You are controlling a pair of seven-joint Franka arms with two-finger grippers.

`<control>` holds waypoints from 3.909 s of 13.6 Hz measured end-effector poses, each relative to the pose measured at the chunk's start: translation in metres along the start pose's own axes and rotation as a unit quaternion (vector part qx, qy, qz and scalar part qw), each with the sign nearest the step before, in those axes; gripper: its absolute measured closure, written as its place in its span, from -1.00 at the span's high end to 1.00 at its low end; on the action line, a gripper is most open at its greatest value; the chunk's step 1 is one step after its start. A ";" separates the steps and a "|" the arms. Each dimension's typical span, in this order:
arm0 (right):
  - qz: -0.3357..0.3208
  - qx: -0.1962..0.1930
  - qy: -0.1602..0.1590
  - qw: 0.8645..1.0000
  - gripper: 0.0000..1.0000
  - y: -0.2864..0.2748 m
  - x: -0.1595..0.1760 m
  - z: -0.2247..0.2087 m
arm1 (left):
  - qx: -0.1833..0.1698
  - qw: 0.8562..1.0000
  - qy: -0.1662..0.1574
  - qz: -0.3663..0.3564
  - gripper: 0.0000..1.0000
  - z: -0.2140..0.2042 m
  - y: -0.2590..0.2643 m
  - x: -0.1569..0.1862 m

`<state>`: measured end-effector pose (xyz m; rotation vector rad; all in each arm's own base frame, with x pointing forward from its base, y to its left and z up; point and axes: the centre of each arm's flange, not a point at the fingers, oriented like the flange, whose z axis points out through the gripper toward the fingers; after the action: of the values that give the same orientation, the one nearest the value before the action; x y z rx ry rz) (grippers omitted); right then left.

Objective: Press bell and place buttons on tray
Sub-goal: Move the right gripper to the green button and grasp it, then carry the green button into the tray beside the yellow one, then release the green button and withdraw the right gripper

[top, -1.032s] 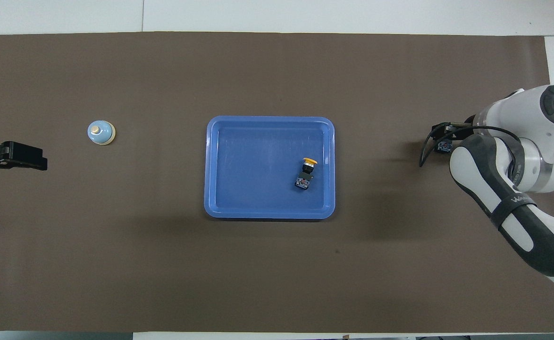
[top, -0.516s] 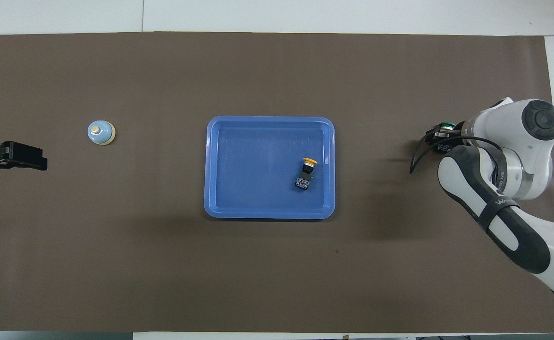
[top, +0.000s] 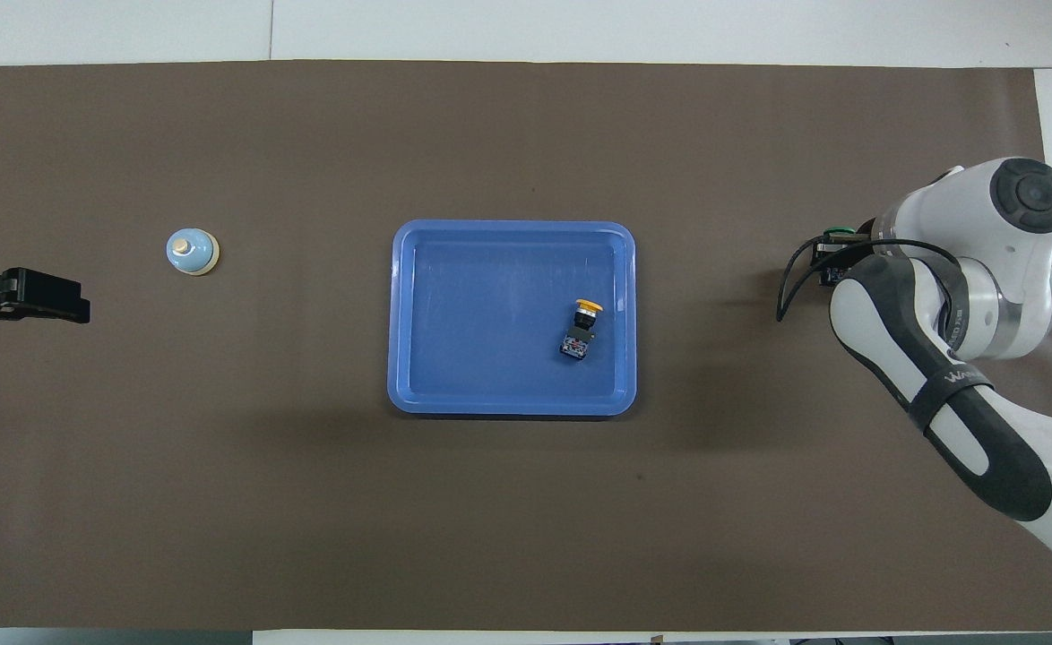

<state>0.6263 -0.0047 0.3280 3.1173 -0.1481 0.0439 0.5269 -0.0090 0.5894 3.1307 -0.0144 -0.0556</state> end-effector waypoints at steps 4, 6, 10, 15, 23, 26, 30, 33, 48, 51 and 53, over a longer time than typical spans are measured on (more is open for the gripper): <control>0.010 -0.003 -0.013 1.000 -0.14 -0.108 0.008 -0.073 | 0.000 1.000 0.000 0.000 1.00 0.000 0.000 0.000; 0.013 -0.004 -0.016 1.000 -0.14 -0.167 -0.005 -0.089 | 0.000 1.000 0.000 0.000 1.00 0.000 0.000 0.000; 0.033 0.007 -0.013 0.999 -0.14 -0.275 -0.038 -0.095 | 0.000 1.000 0.000 0.000 1.00 0.000 0.000 0.000; 0.073 0.000 -0.022 0.997 -0.14 -0.373 -0.083 -0.056 | 0.000 1.000 0.000 0.000 1.00 0.000 0.000 0.000; 0.050 0.018 -0.008 0.999 -0.14 -0.424 -0.128 0.014 | 0.000 1.000 0.000 0.000 1.00 0.000 0.000 0.000; 0.068 0.018 -0.008 0.998 -0.14 -0.421 -0.128 0.021 | 0.000 1.000 0.000 0.000 1.00 0.000 0.000 0.000; 0.130 0.008 -0.012 0.991 0.70 -0.412 -0.120 0.006 | 0.000 1.000 0.000 0.000 1.00 0.000 0.000 0.000; 0.184 0.006 -0.006 0.983 1.00 -0.353 -0.070 -0.051 | 0.000 1.000 0.000 0.000 1.00 0.000 0.000 0.000; 0.087 -0.036 0.005 0.996 1.00 0.143 -0.003 -0.023 | 0.000 1.000 0.000 0.000 1.00 0.000 0.000 0.000; 0.096 -0.034 0.011 0.995 1.00 0.172 -0.025 0.010 | 0.000 1.000 0.000 0.000 1.00 0.000 0.000 0.000; 0.097 -0.033 0.012 0.995 1.00 0.173 -0.033 0.021 | 0.000 1.000 0.000 0.000 1.00 0.000 0.000 0.000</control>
<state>0.5780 -0.1744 0.3094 3.0239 -0.4418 0.0773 0.5269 -0.0090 0.5894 3.1307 -0.0144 -0.0556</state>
